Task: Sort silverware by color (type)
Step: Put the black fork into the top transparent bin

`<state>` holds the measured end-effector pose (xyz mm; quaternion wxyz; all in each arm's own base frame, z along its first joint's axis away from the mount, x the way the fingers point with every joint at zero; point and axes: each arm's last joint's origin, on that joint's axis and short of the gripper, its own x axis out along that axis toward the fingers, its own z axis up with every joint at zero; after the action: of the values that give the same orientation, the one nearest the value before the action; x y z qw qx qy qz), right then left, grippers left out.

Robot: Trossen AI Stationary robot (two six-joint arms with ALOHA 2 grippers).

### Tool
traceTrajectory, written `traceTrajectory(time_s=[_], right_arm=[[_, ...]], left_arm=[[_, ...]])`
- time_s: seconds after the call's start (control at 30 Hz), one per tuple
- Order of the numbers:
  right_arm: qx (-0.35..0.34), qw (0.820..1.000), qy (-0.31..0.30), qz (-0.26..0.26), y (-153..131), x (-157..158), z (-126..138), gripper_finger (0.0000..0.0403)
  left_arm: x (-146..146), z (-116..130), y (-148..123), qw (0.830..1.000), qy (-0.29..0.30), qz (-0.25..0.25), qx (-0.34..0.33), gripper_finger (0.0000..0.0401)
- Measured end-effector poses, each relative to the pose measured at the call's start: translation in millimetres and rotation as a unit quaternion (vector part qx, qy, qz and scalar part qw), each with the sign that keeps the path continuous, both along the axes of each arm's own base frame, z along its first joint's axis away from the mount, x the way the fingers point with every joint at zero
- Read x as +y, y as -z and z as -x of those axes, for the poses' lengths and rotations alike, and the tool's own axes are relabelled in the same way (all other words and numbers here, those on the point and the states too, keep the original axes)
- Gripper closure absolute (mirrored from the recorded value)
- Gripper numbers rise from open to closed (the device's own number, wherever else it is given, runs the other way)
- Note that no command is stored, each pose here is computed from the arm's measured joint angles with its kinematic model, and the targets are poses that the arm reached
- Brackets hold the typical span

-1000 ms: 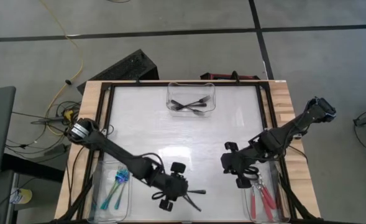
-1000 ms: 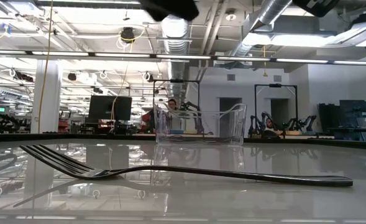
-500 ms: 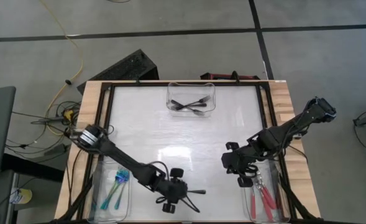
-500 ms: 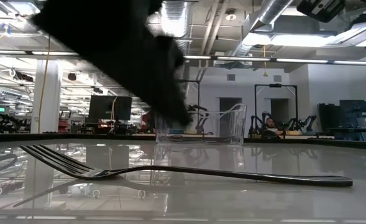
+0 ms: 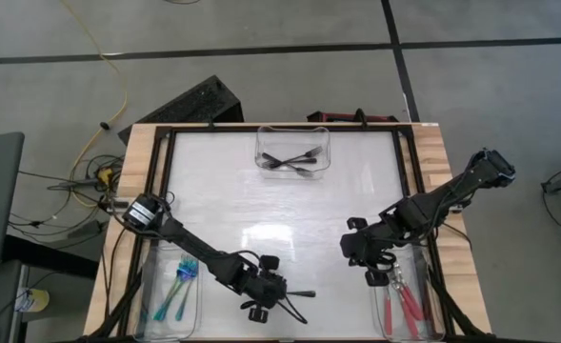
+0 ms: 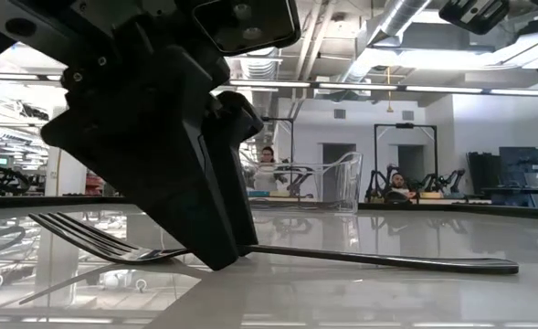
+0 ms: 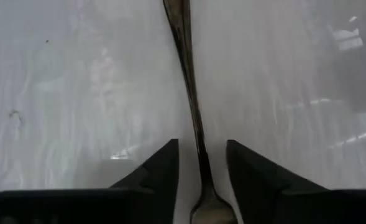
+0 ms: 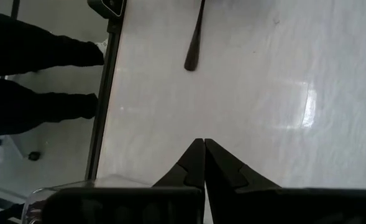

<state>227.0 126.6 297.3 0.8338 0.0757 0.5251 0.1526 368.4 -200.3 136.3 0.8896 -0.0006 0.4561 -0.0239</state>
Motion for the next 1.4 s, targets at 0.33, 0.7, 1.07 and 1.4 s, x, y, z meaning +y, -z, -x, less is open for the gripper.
traceTrajectory(time_s=[0.33, 0.7, 1.07, 1.4], right_arm=[[0.014, 1.0, 0.001, 0.011, 1.7, -1.6, 2.6, 0.0376], [-0.037, 0.994, 0.105, 0.002, -17.1, -14.5, 10.3, 0.0376], [-0.07, 0.964, 0.254, -0.041, -21.2, -12.7, 2.7, 0.0376], [-0.075, 0.944, 0.316, -0.062, -20.8, -18.3, -4.7, 0.0376]], left_arm=[[15.8, -1.9, -13.3, 0.999, -0.04, 0.025, 0.009, 0.0395], [129.7, 6.2, -157.1, 0.986, -0.057, -0.138, -0.077, 0.04], [342.8, 28.4, -170.6, 0.973, -0.13, -0.181, -0.059, 0.0401], [392.4, 17.3, -132.2, 0.978, -0.131, -0.151, -0.064, 0.0401]])
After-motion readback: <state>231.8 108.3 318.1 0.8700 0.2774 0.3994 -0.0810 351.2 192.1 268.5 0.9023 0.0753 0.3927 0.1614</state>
